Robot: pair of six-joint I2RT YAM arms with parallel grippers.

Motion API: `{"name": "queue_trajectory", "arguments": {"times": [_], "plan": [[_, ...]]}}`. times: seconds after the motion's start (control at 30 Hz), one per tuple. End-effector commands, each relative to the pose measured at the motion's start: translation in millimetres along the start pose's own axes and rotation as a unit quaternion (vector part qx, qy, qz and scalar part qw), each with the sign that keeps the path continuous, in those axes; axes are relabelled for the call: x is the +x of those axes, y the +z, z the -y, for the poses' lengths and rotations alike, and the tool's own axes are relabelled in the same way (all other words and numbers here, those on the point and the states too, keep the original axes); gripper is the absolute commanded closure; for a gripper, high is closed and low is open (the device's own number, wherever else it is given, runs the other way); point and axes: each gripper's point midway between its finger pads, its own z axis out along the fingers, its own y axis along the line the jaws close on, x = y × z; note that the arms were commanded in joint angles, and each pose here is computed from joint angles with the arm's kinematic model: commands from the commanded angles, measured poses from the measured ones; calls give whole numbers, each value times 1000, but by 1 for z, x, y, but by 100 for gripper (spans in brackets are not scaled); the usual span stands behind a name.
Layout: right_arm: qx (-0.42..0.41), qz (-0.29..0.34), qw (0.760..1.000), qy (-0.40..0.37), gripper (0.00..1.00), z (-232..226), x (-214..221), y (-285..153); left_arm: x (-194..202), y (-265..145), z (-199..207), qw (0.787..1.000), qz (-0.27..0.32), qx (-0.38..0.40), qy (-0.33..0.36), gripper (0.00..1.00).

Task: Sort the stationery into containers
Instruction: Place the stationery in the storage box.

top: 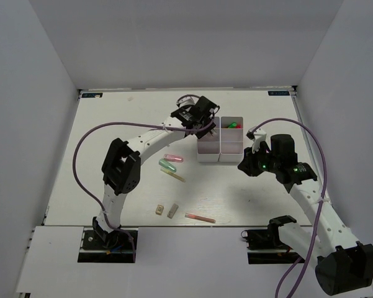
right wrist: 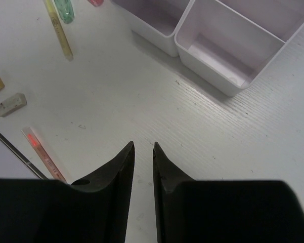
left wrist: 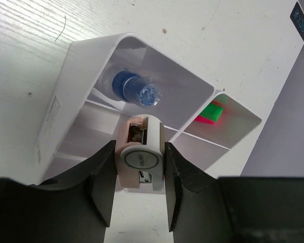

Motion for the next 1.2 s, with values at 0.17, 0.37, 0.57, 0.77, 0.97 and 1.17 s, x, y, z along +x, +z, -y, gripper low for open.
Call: {"name": "queue_trajectory", "arguments": {"times": [0.17, 0.37, 0.57, 0.77, 0.97, 1.17], "plan": [[-12, 26, 1000, -7, 75, -6, -13, -3, -16, -21, 8, 996, 81, 18, -31, 100], [-22, 24, 999, -7, 75, -9, -11, -3, -22, -29, 29, 992, 114, 54, -3, 100], [-28, 24, 999, -8, 75, -11, -11, -3, -25, -35, 42, 987, 132, 60, 72, 100], [-32, 25, 999, -9, 75, -13, -11, -3, -24, -45, 55, 968, 173, 73, 165, 100], [-36, 24, 999, -9, 75, -14, -9, -4, -16, -60, 67, 925, 230, 77, 292, 100], [-39, 23, 999, -11, 75, -15, -9, -3, -15, -60, 64, 901, 253, 61, 348, 100]]}}
